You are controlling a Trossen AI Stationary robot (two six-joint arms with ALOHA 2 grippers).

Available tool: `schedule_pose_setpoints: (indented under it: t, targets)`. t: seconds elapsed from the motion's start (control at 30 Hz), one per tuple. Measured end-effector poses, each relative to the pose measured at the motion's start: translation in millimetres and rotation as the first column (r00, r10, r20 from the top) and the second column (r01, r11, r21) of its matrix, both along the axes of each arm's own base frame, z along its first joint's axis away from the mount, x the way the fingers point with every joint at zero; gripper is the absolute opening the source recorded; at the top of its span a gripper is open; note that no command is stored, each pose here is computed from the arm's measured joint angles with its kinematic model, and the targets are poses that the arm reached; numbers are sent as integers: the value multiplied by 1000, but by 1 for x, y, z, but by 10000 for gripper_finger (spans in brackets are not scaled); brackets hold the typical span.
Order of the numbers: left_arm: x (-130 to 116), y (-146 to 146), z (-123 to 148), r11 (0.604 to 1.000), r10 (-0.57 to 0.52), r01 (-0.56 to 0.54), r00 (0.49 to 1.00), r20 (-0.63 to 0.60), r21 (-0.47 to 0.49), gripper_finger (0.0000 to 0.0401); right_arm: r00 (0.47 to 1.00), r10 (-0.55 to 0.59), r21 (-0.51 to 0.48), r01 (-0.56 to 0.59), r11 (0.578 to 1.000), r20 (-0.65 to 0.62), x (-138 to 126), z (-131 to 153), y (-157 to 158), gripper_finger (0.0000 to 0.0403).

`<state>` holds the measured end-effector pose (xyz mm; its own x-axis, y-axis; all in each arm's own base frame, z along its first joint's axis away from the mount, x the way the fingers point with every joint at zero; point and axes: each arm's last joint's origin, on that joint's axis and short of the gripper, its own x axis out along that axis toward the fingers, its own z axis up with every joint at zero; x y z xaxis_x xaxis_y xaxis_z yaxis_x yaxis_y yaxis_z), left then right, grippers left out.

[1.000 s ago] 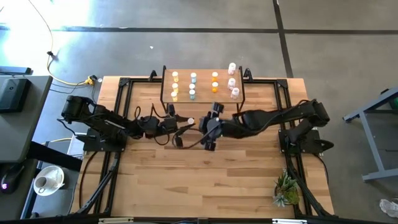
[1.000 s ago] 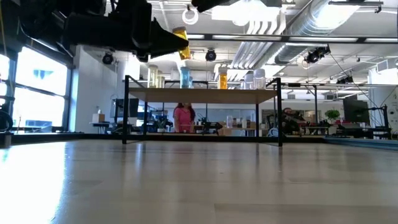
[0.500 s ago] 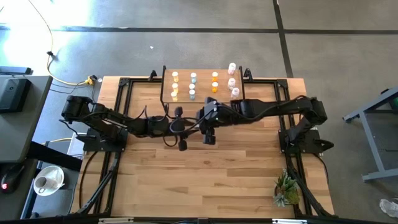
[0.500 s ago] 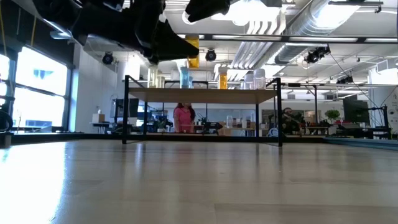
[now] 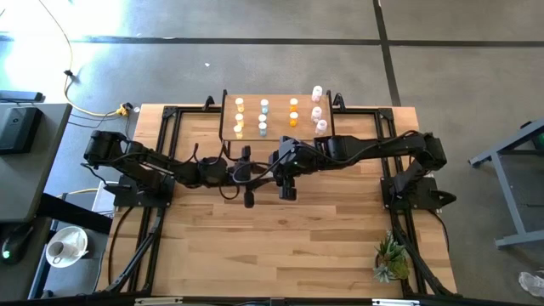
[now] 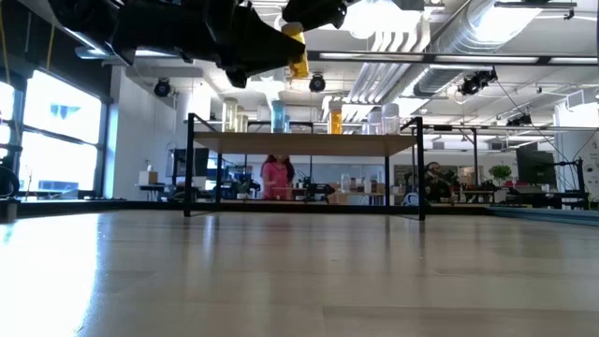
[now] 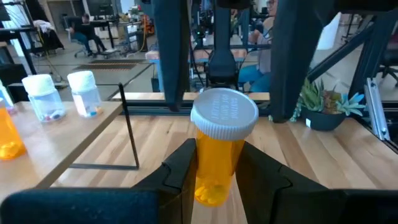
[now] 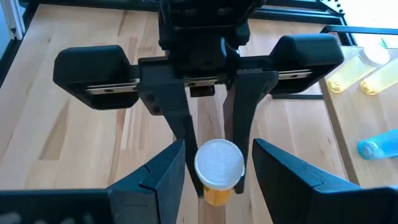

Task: Pick and place medicine bottles onto shelf by color
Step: Put the orange pill bottle on the shelf aligned with the other orange pill bottles

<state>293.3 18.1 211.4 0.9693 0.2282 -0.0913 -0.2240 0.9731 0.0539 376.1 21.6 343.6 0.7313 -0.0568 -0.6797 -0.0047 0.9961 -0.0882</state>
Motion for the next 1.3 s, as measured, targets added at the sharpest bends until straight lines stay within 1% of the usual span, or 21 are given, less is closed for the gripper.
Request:
schedule_pose_setpoints:
  t: [0.47, 0.53, 0.73, 0.83, 1.03, 1.3]
  targets:
    - [5, 0, 9, 1000, 2, -2, 1000, 23, 1, 86, 1000, -3, -2, 3, 1000, -1, 0, 0, 0, 177]
    - [5, 0, 9, 1000, 3, -3, 1000, 16, 1, 86, 1000, -3, -3, 3, 1000, -8, 0, -1, 0, 169]
    - [5, 1, 8, 1000, 7, -7, 1000, 8, 1, 86, 999, -11, -1, 11, 1000, -37, -2, -3, 0, 127]
    - [5, 1, 8, 1000, 7, -7, 1000, 8, 1, 86, 999, -20, 9, 20, 1000, -36, -2, -3, 0, 116]
    - [5, 1, 8, 1000, 13, -13, 1000, 8, 1, 91, 999, -20, 9, 21, 1000, -36, -2, -3, 0, 106]
    - [5, 1, 7, 1000, 16, -16, 1000, 4, 2, 119, 999, -20, 10, 20, 1000, -37, -2, -3, 0, 105]
